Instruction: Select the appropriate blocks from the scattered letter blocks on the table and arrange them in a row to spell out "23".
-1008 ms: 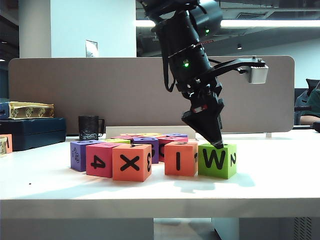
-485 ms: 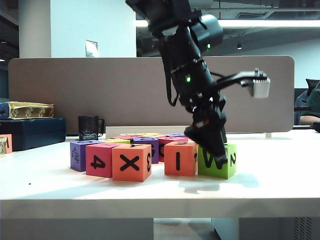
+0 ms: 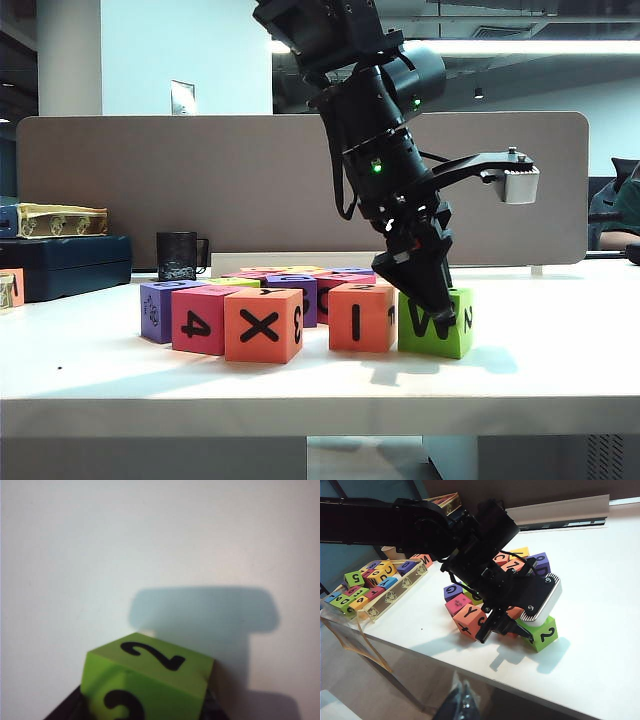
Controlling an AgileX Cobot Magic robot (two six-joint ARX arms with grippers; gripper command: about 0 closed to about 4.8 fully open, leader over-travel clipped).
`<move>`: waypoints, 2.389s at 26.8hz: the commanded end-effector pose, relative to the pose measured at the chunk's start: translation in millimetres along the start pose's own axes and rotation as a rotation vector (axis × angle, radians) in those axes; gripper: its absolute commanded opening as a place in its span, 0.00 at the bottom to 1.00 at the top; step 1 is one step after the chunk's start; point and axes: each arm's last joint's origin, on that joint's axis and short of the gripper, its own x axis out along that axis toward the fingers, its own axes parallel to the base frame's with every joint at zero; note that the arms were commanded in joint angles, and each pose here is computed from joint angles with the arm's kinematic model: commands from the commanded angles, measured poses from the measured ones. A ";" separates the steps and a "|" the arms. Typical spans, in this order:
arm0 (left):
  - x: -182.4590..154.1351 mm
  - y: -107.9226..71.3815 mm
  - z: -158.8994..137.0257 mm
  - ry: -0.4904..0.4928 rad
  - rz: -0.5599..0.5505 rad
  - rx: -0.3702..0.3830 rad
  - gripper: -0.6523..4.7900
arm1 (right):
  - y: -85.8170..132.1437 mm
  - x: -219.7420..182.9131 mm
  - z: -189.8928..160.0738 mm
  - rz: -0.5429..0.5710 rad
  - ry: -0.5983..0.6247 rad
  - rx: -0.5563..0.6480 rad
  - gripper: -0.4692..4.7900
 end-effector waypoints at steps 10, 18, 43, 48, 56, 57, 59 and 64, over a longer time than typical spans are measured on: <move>-11.9 0.8 32.3 0.094 0.308 -0.279 0.55 | 1.7 -2.0 1.0 0.002 -0.024 -0.021 0.09; -42.0 -1.9 57.8 -0.061 0.468 -0.801 0.55 | 1.7 -2.0 1.0 0.003 -0.023 -0.021 0.09; -15.2 -22.3 40.5 0.048 0.278 -1.454 0.56 | 1.8 -2.1 0.9 0.006 -0.023 -0.021 0.09; -9.4 -22.6 39.0 0.056 0.277 -1.462 0.57 | 1.8 -2.1 0.9 0.006 -0.023 -0.021 0.09; -9.4 -22.6 39.0 0.057 0.276 -1.454 0.58 | 1.8 -2.1 0.9 0.006 -0.023 -0.021 0.09; -9.4 -22.6 39.0 0.057 0.276 -1.454 0.60 | 1.8 -2.1 0.9 0.006 -0.023 -0.021 0.09; -9.4 -22.5 39.1 0.058 0.275 -1.433 0.79 | 1.8 -2.1 0.9 0.006 -0.023 -0.021 0.09; -9.4 -22.4 39.4 0.062 0.273 -1.383 0.91 | 1.8 -2.1 0.9 0.006 -0.023 -0.020 0.09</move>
